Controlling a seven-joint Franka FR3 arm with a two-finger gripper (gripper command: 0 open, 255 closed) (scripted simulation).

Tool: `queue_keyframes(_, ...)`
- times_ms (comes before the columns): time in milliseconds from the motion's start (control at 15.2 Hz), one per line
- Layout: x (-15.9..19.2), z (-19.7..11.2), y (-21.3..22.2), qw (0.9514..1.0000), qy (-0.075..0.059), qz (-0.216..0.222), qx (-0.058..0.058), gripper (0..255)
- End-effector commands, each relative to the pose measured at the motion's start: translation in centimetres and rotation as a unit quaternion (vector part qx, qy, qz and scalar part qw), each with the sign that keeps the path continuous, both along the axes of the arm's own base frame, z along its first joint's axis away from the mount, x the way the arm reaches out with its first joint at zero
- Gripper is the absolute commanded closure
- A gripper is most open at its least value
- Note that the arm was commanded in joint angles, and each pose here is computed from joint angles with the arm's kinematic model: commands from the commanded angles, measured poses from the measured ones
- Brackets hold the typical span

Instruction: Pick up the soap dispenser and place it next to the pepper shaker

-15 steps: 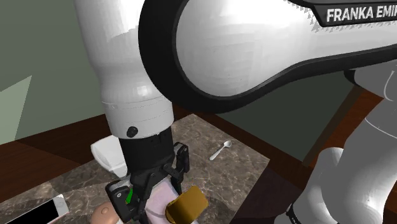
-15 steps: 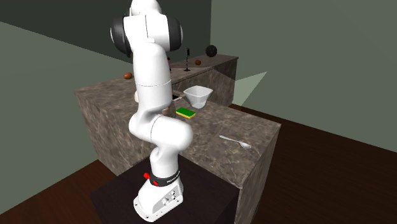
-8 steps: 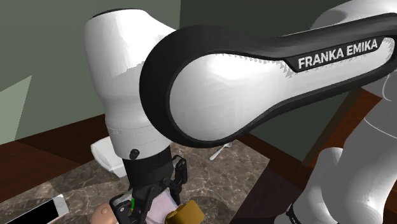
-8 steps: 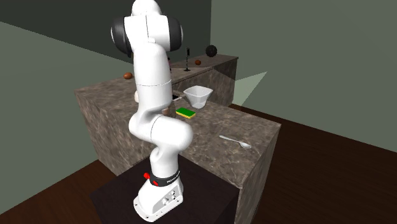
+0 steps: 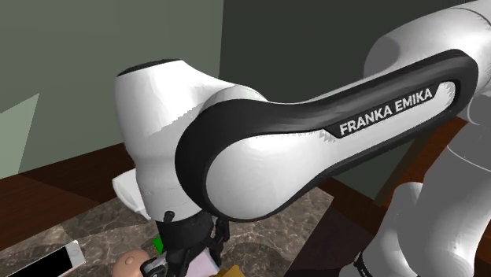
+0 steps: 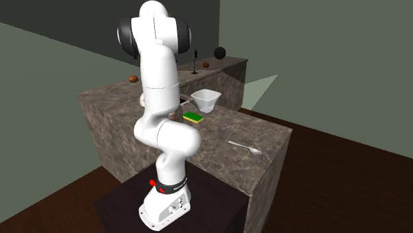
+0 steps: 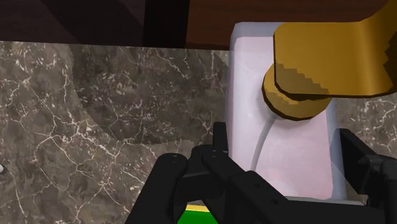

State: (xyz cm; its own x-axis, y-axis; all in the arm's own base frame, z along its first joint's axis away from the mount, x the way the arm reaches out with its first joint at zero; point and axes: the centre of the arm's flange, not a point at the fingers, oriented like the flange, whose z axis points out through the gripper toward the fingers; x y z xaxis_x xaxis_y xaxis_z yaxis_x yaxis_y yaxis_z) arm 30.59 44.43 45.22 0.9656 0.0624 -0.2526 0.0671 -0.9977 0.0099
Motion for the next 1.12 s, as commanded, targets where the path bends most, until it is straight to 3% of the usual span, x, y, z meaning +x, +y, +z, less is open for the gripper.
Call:
queue_keyframes(0,0.0,-1.0,-0.1,1.0,0.0,0.0,0.0,255)
queue_keyframes(1056,0.0,-9.5,-0.1,1.0,0.0,0.0,0.0,255)
